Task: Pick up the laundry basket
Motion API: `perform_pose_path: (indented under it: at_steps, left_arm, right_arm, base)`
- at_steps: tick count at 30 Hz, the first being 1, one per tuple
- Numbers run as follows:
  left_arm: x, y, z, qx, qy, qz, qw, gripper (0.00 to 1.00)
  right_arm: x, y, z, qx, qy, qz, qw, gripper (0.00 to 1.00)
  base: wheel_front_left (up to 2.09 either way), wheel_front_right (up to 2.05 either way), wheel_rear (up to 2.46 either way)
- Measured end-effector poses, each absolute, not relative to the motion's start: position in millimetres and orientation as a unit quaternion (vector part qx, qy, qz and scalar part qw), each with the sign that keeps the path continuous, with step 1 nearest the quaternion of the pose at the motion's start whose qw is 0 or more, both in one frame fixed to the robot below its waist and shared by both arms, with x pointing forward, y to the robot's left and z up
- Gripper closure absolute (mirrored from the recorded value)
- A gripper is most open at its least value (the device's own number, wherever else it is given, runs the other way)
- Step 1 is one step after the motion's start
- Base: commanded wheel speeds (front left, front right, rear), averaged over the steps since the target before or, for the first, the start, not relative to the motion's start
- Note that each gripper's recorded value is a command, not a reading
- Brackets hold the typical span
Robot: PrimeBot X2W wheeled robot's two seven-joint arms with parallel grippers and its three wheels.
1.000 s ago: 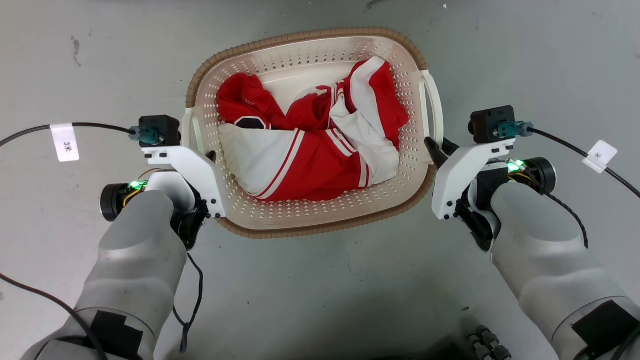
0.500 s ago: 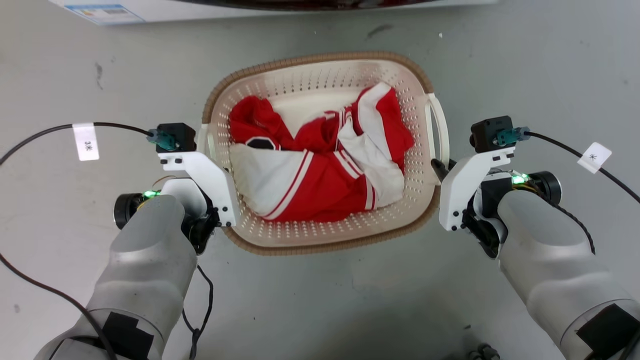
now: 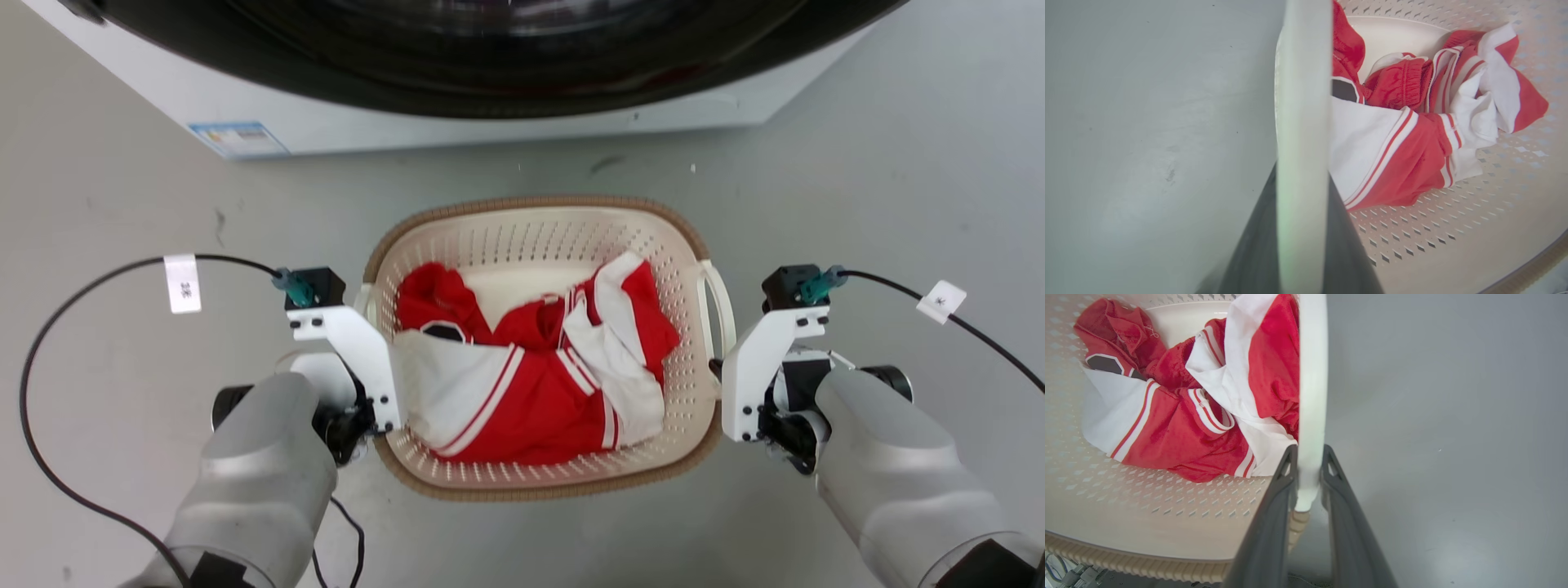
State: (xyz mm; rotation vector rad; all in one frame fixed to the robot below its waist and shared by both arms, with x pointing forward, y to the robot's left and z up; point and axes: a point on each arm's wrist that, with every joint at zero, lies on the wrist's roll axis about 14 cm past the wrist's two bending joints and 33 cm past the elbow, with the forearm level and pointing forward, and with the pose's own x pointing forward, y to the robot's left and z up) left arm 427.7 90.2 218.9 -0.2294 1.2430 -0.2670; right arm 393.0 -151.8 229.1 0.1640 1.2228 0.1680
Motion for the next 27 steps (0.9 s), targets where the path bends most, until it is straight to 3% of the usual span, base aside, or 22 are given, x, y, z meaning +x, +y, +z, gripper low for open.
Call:
perform_pose_path:
  at_steps: [27]
  left_arm:
    - [401.3, 102.3, 328.1, -0.112, 0.561, -0.126, 0.811, 1.00]
  right_arm:
    - [392.0, -142.7, 337.4, 0.039, 0.582, 0.112, 0.805, 1.00]
  base:
    - [0.00, 0.00, 0.00]
